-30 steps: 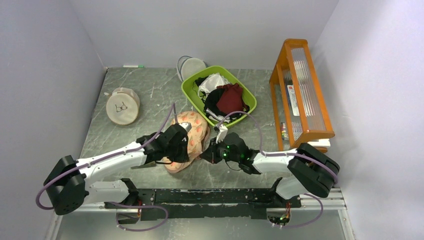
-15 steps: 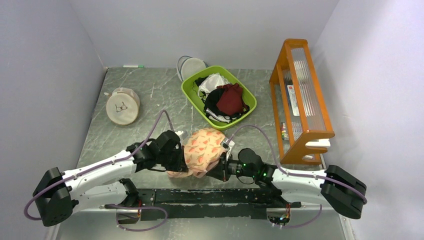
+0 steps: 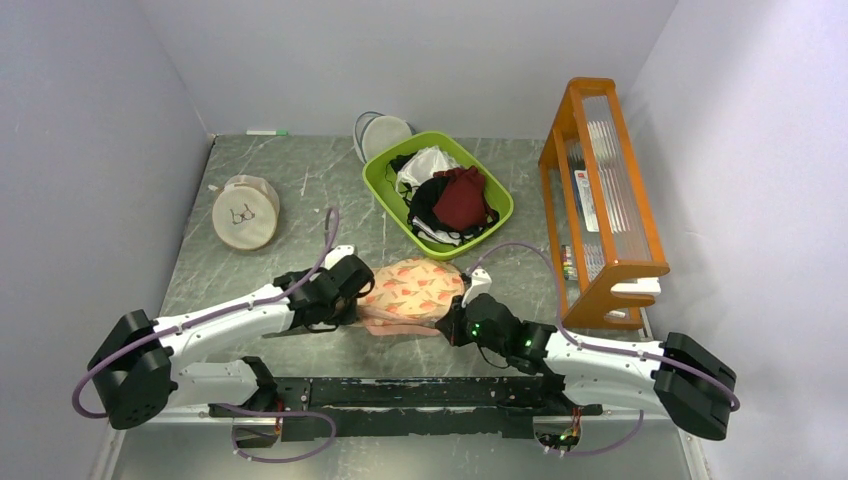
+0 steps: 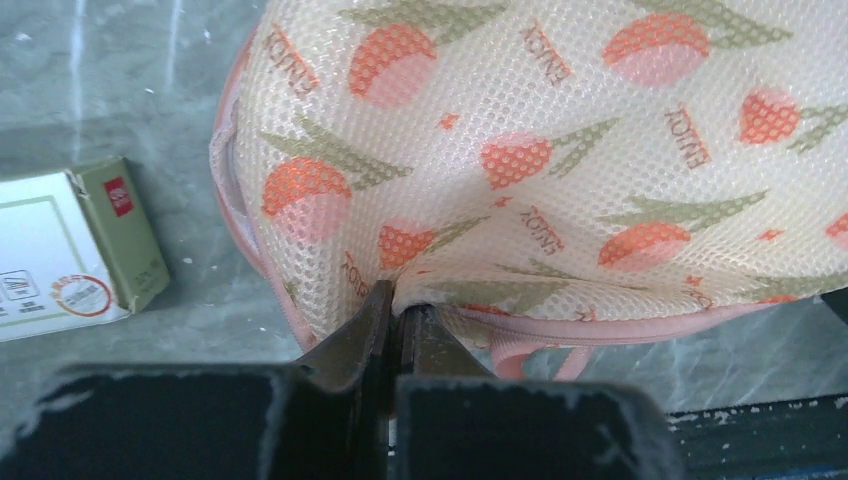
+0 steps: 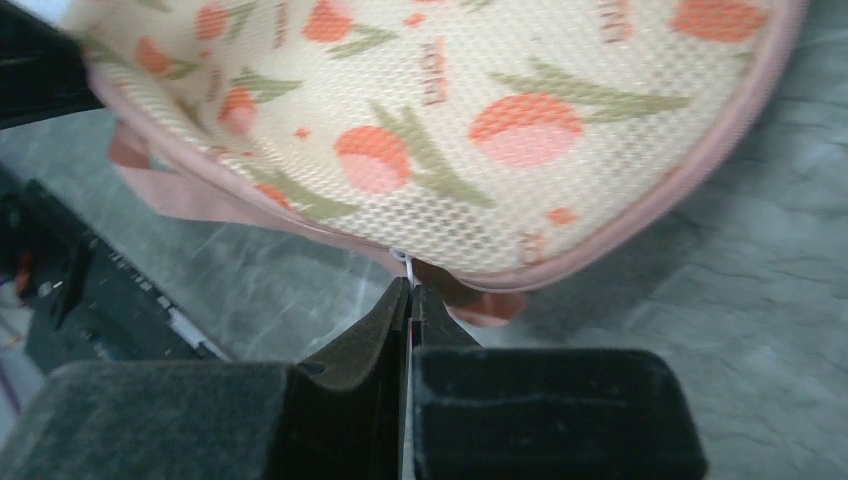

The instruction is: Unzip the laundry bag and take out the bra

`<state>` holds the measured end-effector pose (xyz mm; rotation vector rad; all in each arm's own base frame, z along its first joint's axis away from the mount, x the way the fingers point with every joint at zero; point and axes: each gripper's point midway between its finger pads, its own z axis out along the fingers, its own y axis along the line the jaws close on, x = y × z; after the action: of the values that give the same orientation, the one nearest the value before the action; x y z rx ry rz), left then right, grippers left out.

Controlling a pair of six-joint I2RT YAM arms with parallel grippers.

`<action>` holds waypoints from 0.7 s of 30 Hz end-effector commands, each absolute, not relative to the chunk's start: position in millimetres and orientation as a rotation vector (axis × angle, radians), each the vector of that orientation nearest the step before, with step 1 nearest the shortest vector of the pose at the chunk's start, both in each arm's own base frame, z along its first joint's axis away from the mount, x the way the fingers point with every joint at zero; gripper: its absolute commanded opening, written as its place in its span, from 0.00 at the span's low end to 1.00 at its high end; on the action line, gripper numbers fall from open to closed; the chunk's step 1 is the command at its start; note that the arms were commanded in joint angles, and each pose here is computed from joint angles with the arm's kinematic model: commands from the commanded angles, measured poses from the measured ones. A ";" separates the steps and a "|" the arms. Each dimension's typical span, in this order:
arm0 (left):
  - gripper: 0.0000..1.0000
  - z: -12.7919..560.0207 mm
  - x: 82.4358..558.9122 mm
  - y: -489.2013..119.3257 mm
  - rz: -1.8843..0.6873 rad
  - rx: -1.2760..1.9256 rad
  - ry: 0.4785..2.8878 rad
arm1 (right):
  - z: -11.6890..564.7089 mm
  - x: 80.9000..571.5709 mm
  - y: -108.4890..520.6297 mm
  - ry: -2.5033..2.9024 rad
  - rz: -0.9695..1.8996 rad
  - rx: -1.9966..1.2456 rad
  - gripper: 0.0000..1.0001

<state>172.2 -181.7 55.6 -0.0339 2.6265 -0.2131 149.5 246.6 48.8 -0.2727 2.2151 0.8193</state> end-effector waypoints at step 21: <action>0.85 174.7 187.8 -217.4 -0.608 0.174 2.328 | 97.2 159.2 274.1 2.091 0.877 -0.418 0.00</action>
<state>182.5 -202.2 159.1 0.0895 2.3660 -0.5501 154.5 264.4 72.0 -0.4208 2.1652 0.8217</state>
